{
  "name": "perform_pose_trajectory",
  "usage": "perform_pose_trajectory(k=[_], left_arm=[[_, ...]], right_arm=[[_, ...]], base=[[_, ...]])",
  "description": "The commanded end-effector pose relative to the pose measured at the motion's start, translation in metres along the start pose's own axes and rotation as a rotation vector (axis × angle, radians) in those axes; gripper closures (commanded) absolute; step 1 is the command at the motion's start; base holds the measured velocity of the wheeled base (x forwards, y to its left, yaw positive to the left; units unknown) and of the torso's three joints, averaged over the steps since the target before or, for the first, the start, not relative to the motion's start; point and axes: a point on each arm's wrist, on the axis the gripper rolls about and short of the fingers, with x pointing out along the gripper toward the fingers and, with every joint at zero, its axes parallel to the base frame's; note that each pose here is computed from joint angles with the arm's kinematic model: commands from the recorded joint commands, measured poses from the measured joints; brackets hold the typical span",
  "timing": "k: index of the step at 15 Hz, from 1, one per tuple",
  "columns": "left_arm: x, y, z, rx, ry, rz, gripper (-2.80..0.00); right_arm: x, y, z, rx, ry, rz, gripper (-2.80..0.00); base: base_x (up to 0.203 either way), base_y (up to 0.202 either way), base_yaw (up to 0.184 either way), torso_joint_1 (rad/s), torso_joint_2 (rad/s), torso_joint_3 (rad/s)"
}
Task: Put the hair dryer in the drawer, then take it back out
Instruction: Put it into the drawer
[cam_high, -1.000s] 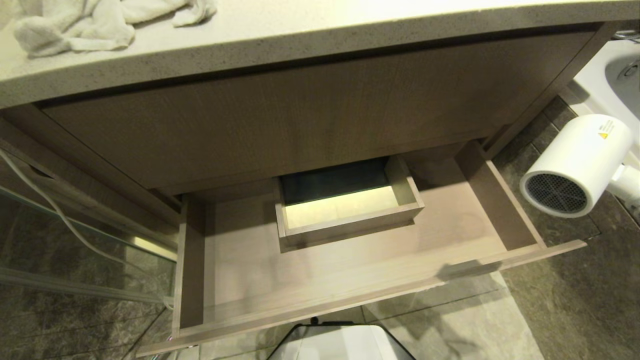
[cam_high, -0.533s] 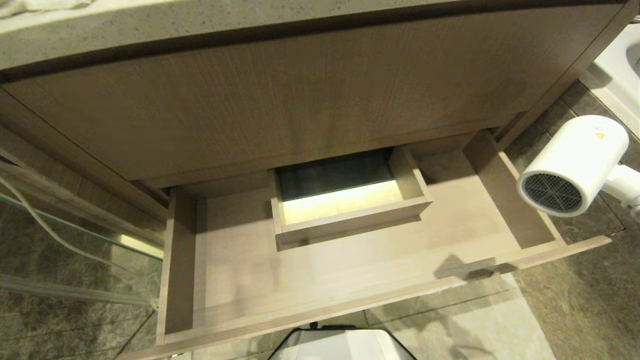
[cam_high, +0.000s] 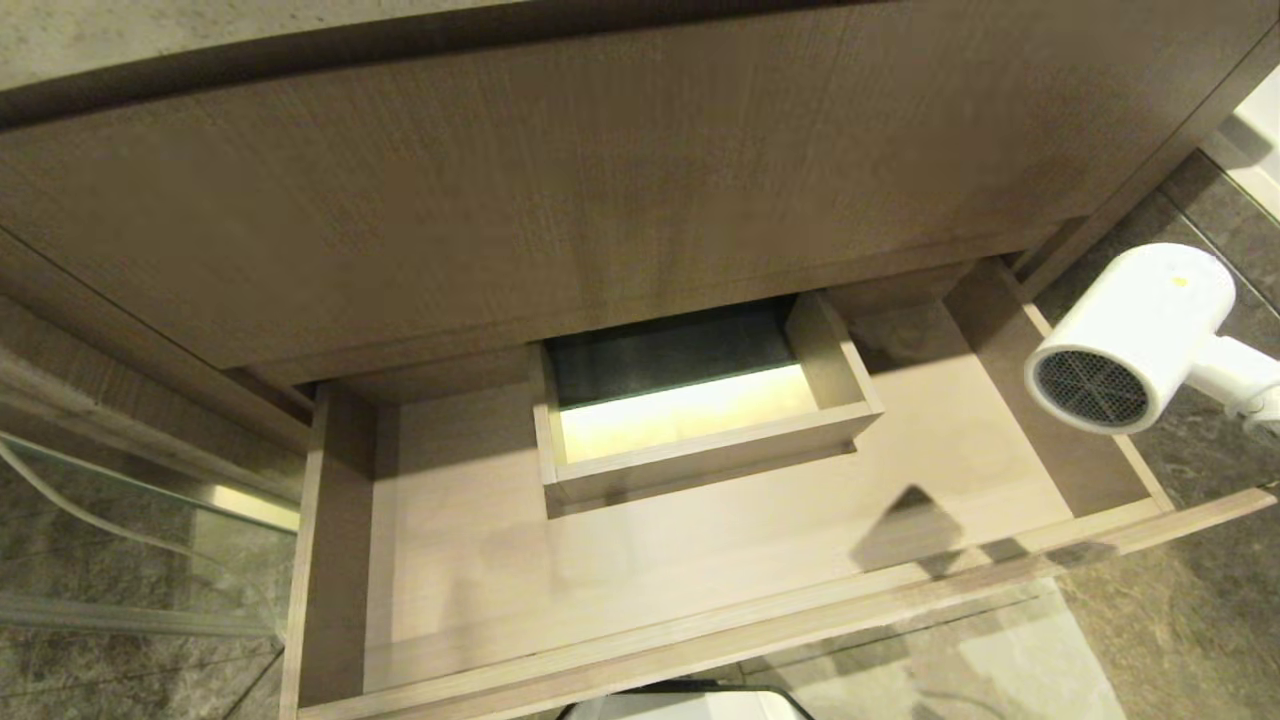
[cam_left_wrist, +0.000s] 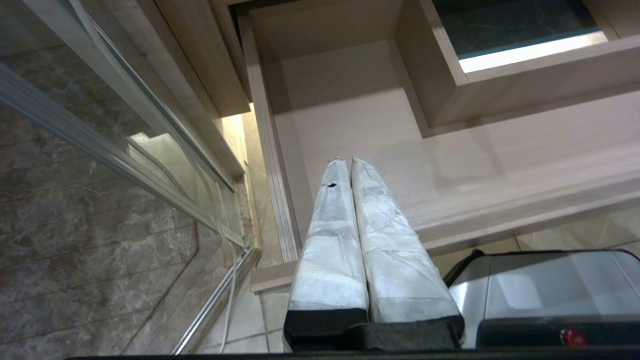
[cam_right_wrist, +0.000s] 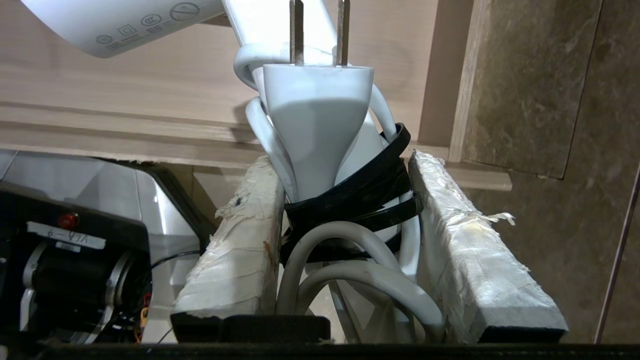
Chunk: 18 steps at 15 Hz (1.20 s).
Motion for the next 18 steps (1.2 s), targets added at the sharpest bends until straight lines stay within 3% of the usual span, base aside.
perform_pose_trajectory(k=[1,6,12,18], left_arm=[[0.0,0.0,0.0,0.0,0.0,0.0,0.0],[0.0,0.0,0.0,0.0,0.001,0.0,0.0],[0.0,0.0,0.0,0.0,0.0,0.0,0.0],[0.0,0.0,0.0,0.0,0.0,0.0,0.0]], right_arm=[[0.021,-0.011,0.003,0.023,0.057,0.032,0.0],[0.064,-0.039,0.008,0.087,0.165,0.057,0.0],[0.151,-0.071,-0.009,0.163,0.352,0.167,0.0],[0.233,-0.084,-0.013,0.148,0.405,0.248,0.0]], base=[[0.0,0.0,0.0,0.063,0.04,0.119],[0.0,0.0,0.0,0.054,0.03,0.072],[0.0,0.0,0.0,0.004,0.0,0.014],[0.0,0.0,0.0,0.0,0.0,0.0]])
